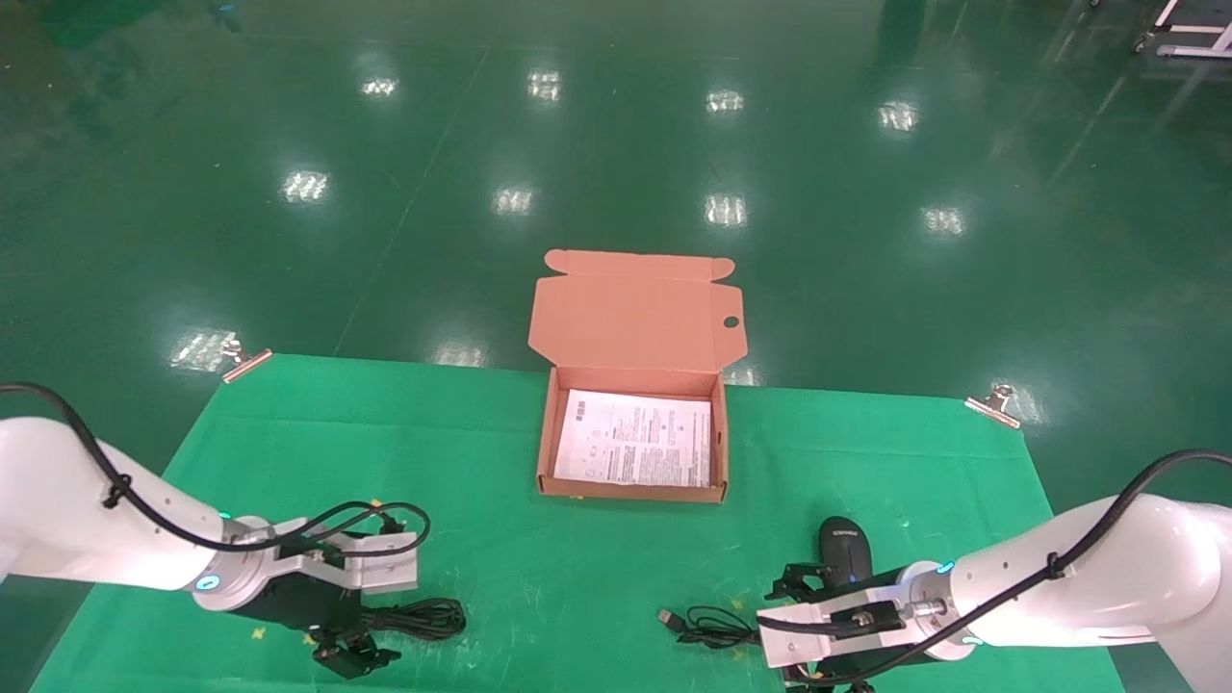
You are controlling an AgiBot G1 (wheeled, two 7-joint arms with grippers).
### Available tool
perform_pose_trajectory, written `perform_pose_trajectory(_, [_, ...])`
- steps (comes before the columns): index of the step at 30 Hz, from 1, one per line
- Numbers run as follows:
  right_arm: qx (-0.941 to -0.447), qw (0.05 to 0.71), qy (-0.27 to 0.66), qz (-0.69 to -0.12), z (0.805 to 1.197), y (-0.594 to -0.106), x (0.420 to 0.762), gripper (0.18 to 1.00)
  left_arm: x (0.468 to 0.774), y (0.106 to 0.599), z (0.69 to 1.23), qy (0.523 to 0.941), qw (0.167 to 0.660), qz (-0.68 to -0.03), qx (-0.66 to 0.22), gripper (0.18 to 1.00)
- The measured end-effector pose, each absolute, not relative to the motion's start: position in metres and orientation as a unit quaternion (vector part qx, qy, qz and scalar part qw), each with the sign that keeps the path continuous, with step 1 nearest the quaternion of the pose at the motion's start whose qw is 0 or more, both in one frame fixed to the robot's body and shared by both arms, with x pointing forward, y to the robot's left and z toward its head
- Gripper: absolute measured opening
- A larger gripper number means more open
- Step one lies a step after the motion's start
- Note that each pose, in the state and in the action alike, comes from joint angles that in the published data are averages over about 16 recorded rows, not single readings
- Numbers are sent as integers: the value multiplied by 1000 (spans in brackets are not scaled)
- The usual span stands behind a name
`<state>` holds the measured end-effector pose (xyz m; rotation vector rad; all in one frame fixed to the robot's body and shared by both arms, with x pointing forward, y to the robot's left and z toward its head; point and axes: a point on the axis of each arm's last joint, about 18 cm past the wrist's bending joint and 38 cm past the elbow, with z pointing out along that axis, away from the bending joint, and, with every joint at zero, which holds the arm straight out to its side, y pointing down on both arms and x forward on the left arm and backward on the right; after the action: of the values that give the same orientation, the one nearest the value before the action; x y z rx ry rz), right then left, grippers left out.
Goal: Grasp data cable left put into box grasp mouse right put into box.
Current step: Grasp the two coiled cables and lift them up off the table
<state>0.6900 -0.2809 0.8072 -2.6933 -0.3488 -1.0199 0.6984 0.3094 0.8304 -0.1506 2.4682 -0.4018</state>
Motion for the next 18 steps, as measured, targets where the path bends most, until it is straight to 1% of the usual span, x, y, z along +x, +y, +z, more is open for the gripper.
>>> perform_pose_trajectory(3, [-922,120,-120,-349,807,-281,690,906,698,309,831,936,313,-152,-57,899])
perform_pose_trajectory(7, [-922,120,-120,-349,808,-281,689,853,698,309,831,936,313,-152,-56,834])
perform_pose_trajectory(9, [-922,120,-120,-349,808,-281,689,809,698,309,831,936,313,-152,-56,807])
perform_pose_trajectory(13, [-922,120,-121,-348,808,-281,689,731,698,309,831,936,313,-152,-56,711])
perform_pose_trajectory(15, [-922,120,-121,-348,808,-281,689,678,698,309,831,936,313,-152,-56,675])
perform_pose_trajectory(18, [-922,120,-121,-348,808,-281,689,606,698,309,831,936,313,-152,-55,596])
